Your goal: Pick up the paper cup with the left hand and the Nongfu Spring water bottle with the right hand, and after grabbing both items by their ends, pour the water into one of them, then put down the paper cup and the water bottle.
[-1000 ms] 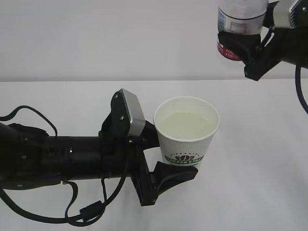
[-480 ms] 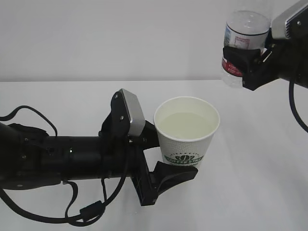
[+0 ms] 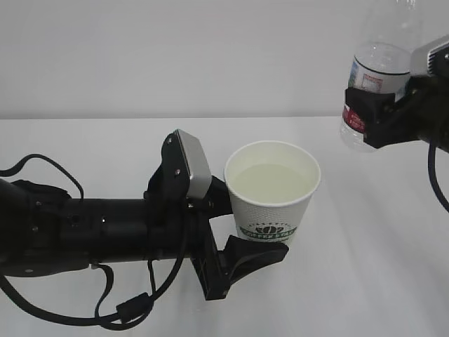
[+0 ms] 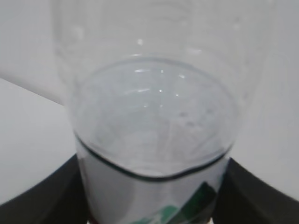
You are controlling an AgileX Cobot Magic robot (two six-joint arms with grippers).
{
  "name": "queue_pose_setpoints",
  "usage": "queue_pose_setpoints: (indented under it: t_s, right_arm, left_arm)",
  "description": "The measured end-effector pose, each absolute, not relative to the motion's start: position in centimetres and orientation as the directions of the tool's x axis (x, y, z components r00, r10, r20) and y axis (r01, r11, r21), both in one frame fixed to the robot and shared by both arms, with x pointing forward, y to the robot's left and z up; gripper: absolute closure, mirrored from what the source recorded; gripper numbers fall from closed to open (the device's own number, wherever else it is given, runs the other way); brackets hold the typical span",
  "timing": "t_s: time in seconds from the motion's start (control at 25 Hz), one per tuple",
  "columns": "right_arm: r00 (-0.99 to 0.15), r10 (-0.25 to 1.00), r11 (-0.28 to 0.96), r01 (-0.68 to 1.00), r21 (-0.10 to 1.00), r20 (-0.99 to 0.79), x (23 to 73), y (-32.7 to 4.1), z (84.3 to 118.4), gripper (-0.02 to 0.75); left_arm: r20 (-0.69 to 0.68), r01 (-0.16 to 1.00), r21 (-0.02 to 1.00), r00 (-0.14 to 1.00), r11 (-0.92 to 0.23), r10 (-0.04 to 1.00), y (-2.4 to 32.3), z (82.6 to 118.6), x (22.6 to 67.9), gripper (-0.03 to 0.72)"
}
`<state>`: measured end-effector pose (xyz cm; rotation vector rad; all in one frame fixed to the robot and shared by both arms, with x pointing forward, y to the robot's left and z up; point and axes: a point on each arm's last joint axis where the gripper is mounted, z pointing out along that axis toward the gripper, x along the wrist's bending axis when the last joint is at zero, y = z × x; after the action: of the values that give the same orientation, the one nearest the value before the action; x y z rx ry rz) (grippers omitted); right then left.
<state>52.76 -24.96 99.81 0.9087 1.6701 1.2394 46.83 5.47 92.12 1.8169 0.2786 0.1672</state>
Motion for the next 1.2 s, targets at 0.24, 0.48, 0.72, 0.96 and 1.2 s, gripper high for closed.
queue_pose_setpoints:
  t_s: [0.24, 0.48, 0.72, 0.96, 1.2]
  right_arm:
    - [-0.310, 0.937, 0.207, 0.110, 0.972, -0.164, 51.7, -25.7, 98.4, 0.235]
    - [-0.229, 0.960, 0.185, 0.093, 0.978, -0.160, 50.6, -26.5, 97.5, 0.235]
    - [-0.195, 0.966, 0.185, 0.065, 0.980, -0.170, 50.4, -26.8, 97.6, 0.235]
    - [-0.190, 0.964, 0.202, 0.057, 0.978, -0.188, 50.4, -26.8, 97.6, 0.235]
    - [-0.163, 0.968, 0.203, 0.069, 0.977, -0.190, 50.5, -27.1, 97.3, 0.235]
  left_arm:
    - [-0.032, 0.102, 0.965, 0.961, -0.243, 0.276, 5.5, 92.1, 46.8, 0.099]
    - [-0.032, 0.102, 0.965, 0.960, -0.242, 0.277, 5.5, 92.1, 46.8, 0.099]
    - [-0.032, 0.102, 0.965, 0.960, -0.242, 0.277, 5.5, 92.1, 46.8, 0.099]
    - [-0.032, 0.102, 0.965, 0.960, -0.242, 0.277, 5.5, 92.1, 46.8, 0.099]
    - [-0.032, 0.102, 0.965, 0.960, -0.242, 0.277, 5.5, 92.1, 46.8, 0.099]
